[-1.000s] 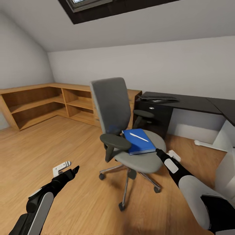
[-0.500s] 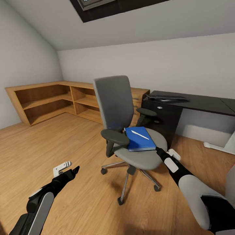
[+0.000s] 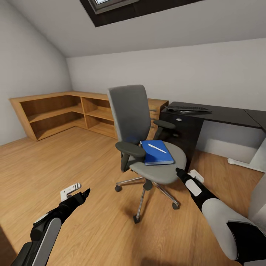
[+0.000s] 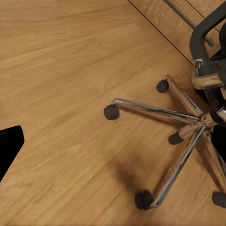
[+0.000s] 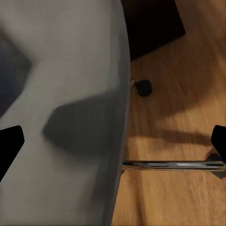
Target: In the bedroom, organize the workspace by keeping the computer under the desk, ensuring the monitor is on the desk, placing the keyboard on the desk next to the monitor, placing the mouse on the desk next to the keyboard, moving the folder from the swivel chair onto the desk next to the mouse, stacking the notebook on top of the folder with the pen on top of the notebook, and positioning the swivel chair next to the desk.
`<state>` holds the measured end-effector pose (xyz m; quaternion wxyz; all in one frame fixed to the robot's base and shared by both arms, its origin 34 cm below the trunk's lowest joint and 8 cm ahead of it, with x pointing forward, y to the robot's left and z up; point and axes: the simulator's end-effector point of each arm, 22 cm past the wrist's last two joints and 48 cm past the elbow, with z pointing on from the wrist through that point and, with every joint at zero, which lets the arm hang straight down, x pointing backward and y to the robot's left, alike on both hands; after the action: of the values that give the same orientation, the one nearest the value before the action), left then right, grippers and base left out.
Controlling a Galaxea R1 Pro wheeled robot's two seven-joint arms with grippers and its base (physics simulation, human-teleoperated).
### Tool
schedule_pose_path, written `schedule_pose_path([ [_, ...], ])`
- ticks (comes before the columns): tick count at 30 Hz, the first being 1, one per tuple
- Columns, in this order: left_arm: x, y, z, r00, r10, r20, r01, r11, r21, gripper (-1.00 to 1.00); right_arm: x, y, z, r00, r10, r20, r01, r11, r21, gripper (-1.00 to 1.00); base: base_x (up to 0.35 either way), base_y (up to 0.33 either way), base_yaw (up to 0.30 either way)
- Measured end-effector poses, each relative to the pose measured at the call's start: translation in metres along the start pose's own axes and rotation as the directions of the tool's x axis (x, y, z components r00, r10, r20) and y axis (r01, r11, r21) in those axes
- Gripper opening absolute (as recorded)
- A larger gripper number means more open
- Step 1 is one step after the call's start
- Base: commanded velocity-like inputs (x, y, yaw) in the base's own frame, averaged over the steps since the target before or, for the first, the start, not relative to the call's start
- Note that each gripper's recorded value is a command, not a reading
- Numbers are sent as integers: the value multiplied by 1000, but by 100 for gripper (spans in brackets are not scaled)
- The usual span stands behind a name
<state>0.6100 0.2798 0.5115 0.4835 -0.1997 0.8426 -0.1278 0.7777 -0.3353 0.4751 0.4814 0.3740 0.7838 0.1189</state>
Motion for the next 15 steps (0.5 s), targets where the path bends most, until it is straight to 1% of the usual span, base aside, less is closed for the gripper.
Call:
schedule_pose_path([
  [4,0,0,0,1000,0,0,0,1000,0,100,0,1,0,1000,-1,0,1,1000,-1,100,0,0,5],
  [7,0,0,0,1000,0,0,0,1000,0,100,0,1,0,1000,-2,1,2,1000,0,100,0,0,88],
  [10,0,0,0,1000,0,0,0,1000,0,100,1,4,-1,1000,-2,2,2,1000,-4,100,0,0,204],
  [15,0,0,0,1000,-1,0,1,1000,0,100,1,6,-1,1000,-2,3,2,1000,-8,100,0,0,254],
])
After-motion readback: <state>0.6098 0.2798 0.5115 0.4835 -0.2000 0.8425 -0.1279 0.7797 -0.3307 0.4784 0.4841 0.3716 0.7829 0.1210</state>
